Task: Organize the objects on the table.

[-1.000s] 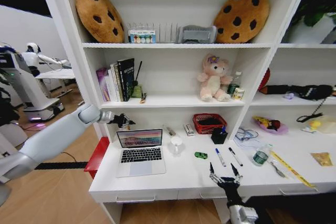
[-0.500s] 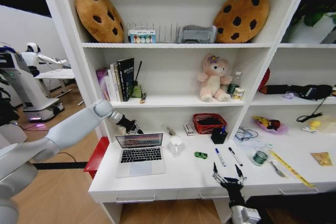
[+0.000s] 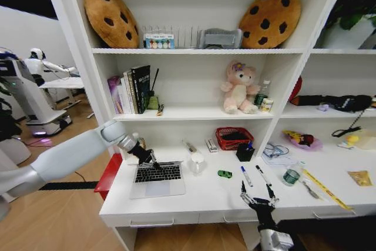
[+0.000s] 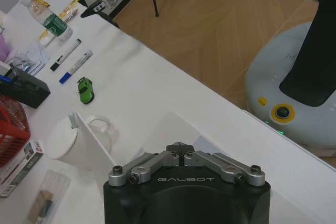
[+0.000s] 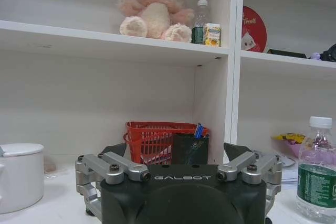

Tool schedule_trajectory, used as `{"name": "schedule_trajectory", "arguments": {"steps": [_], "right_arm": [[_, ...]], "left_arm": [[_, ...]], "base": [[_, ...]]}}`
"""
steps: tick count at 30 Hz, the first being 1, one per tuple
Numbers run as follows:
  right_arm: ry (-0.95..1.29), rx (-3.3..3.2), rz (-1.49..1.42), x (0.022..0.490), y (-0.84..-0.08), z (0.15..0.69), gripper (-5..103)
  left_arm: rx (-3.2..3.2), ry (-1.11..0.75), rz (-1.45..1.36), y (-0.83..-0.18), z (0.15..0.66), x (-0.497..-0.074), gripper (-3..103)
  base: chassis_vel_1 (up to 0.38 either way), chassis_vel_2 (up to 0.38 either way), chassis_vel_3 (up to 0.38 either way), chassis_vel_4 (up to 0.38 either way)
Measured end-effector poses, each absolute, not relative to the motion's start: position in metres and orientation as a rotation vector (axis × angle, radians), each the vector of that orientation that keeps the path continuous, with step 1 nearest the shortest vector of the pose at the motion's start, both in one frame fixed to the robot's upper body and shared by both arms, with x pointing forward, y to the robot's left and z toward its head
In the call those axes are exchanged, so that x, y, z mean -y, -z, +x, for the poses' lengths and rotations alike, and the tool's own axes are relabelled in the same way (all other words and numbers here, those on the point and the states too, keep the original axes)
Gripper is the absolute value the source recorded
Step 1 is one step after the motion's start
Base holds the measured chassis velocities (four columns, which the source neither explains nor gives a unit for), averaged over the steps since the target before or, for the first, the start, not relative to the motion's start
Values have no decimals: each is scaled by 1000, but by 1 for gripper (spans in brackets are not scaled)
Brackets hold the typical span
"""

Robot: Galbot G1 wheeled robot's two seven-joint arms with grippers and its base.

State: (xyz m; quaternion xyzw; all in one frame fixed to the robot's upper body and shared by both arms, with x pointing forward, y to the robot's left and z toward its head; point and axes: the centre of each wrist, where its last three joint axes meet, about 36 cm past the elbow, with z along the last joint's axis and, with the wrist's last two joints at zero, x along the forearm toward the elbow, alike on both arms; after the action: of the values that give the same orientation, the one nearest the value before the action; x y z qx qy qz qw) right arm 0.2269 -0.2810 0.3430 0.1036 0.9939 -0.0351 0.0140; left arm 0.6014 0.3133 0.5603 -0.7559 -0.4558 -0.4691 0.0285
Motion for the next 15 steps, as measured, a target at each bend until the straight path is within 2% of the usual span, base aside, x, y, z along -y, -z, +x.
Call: {"name": "schedule_trajectory", "arguments": {"steps": [5,9,11,15], "right_arm": [[107,-3098,325,281,-343,226,100],[103,-3097,325,280,-344,227,100],[95,-3102,328,278,-345,228,100],[90,-3101,327,276,-347,228,100]], "left_arm": [[1477,1403,-2308,-562,587,-330,0],[1688,1398,-2239,-592,588,-353,0],[1871,1373,-2137,-604,591,-373,0],[2100,1360,-1949,-598,589,-387,0]], "base": [[0,0,0,0],[0,0,0,0],[0,0,0,0],[0,0,0,0]]}}
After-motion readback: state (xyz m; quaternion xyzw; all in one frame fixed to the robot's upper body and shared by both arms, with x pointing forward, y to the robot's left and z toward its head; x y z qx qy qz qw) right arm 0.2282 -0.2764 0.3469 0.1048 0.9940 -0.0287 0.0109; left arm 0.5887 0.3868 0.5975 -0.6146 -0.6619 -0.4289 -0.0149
